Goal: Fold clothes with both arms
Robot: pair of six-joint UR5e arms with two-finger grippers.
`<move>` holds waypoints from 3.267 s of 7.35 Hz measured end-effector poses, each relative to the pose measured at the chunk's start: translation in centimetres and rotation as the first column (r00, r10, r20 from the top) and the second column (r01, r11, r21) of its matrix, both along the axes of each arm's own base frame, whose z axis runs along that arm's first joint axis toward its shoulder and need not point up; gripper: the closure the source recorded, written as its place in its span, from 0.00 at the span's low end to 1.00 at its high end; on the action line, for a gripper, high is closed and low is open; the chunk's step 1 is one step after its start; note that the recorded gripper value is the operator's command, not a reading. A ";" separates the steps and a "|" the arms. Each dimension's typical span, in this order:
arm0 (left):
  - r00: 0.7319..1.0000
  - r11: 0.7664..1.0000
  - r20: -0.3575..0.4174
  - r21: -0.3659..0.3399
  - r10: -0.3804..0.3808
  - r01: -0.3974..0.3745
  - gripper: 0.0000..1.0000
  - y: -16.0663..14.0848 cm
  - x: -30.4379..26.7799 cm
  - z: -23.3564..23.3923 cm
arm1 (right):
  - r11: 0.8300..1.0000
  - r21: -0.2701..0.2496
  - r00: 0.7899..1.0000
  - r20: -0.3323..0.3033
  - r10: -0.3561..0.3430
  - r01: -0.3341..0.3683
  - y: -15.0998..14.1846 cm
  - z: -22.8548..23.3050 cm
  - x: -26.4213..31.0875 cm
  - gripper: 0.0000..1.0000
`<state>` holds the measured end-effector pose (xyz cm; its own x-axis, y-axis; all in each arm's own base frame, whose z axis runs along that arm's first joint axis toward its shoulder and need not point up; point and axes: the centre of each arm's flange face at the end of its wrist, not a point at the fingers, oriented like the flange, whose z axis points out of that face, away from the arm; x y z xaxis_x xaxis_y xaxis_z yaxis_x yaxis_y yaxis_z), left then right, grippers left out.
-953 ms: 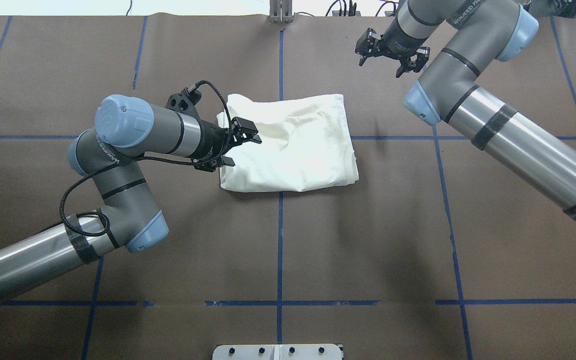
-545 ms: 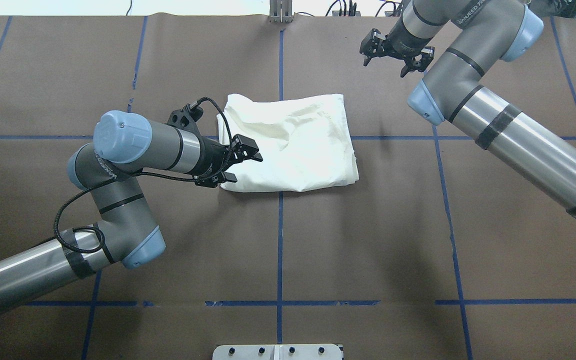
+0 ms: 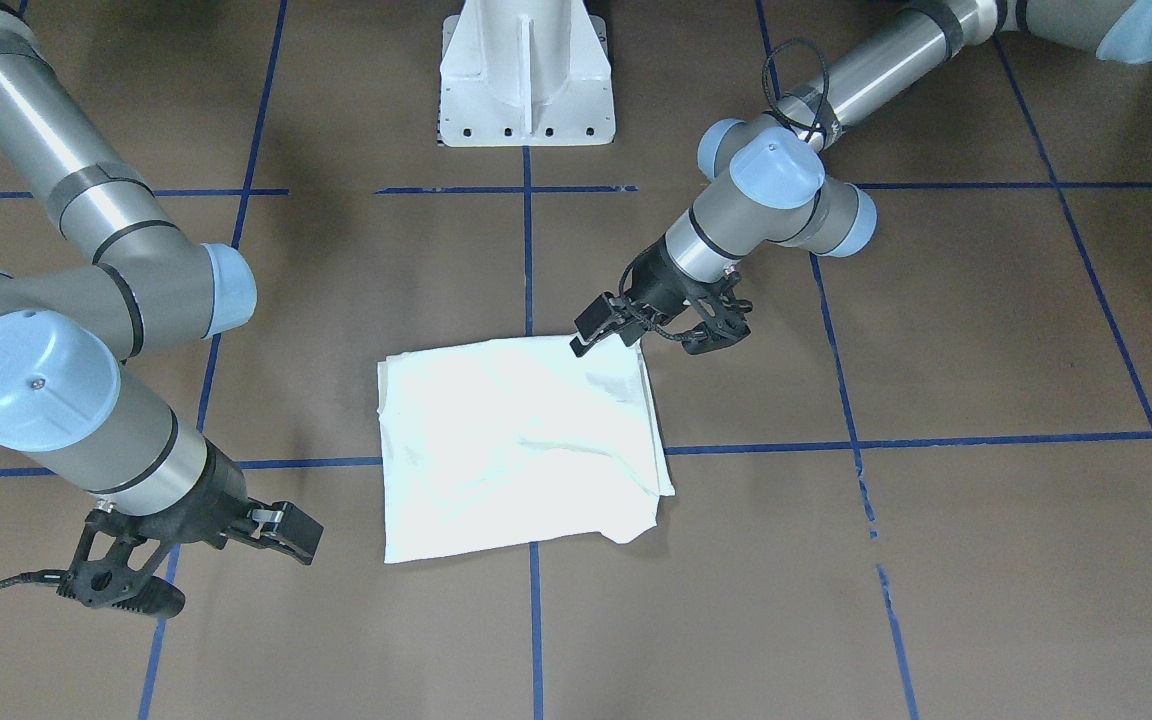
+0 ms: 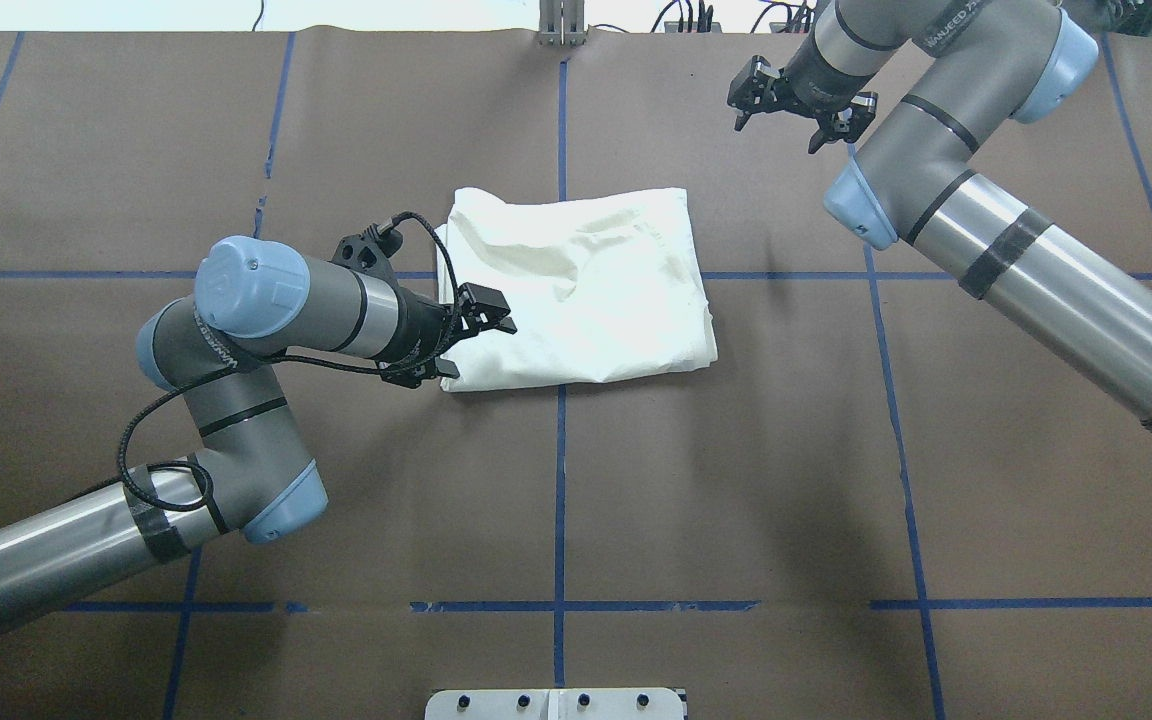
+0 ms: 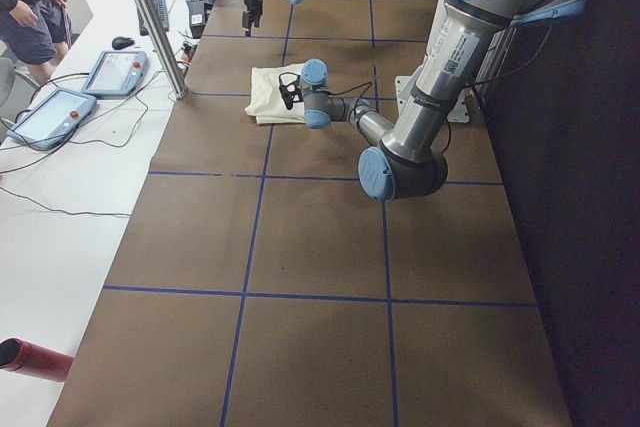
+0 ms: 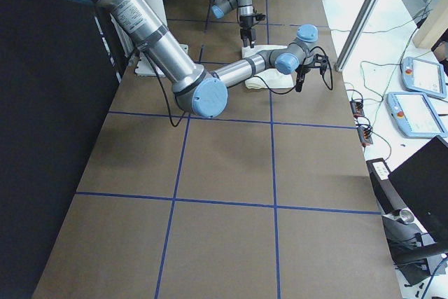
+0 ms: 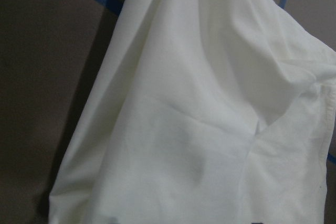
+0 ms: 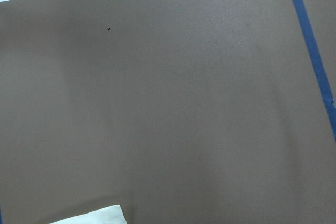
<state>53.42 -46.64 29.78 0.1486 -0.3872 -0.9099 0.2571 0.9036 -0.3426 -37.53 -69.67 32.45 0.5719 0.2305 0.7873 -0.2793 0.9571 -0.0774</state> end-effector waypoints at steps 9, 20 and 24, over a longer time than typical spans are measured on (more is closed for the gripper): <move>0.996 0.996 0.081 0.082 -0.037 0.031 0.00 -1.5 -6.6 4.0 | 0.999 0.032 1.000 -0.016 -0.005 0.006 4.0 8.3 11.0 0.00; 0.707 0.735 0.702 0.436 0.082 -0.519 0.00 -4.2 -53.9 22.0 | 0.954 0.056 0.949 -0.129 -0.287 0.296 19.4 29.3 44.1 0.00; 0.723 0.752 0.687 0.436 0.078 -0.495 0.00 -3.6 -56.2 34.2 | 0.953 0.061 0.947 -0.152 -0.284 0.296 19.6 29.4 44.8 0.00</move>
